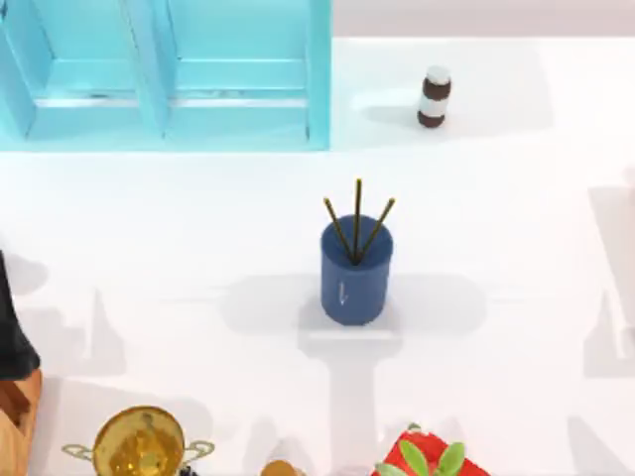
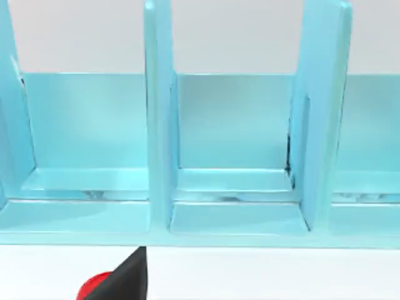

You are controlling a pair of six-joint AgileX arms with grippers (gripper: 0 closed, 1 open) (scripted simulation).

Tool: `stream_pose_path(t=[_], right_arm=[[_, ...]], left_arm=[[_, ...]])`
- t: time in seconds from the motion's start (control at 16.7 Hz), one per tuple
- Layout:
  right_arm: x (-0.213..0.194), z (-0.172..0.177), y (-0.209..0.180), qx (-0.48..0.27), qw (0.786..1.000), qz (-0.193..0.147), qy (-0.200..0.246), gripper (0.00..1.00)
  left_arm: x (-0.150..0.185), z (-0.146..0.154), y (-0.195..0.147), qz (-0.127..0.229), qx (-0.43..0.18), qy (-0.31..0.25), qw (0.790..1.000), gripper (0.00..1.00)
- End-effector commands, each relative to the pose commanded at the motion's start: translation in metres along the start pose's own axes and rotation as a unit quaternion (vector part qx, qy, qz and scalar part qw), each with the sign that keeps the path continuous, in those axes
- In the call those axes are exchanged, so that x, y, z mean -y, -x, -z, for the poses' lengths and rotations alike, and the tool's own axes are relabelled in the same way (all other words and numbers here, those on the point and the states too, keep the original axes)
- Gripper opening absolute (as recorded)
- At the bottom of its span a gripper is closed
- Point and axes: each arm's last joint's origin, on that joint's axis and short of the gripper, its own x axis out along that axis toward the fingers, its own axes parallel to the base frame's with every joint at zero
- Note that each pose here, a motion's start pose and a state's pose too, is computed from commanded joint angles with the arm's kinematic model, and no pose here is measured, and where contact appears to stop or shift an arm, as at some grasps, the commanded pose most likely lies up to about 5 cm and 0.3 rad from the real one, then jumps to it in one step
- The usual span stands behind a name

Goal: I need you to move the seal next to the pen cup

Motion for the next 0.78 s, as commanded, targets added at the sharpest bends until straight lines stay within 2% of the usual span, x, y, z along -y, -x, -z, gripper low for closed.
stream_pose_path(t=[0.18,0.36,0.6,0.78], right_arm=[[0.000,0.000,0.000,0.000,1.000,0.000,0.000,1.00],[0.000,0.000,0.000,0.000,1.000,0.000,0.000,1.00],[0.000,0.000,0.000,0.000,1.000,0.000,0.000,1.00],[0.000,0.000,0.000,0.000,1.000,0.000,0.000,1.00]], left_arm=[[0.000,-0.002,0.000,-0.001,-0.004,-0.001,1.000,1.00],[-0.002,-0.019,-0.001,-0.009,-0.044,-0.007,0.999,1.00],[-0.006,-0.066,-0.015,-0.021,-0.147,-0.020,0.989,1.00],[-0.013,-0.104,-0.048,-0.025,-0.262,-0.029,0.964,1.00]])
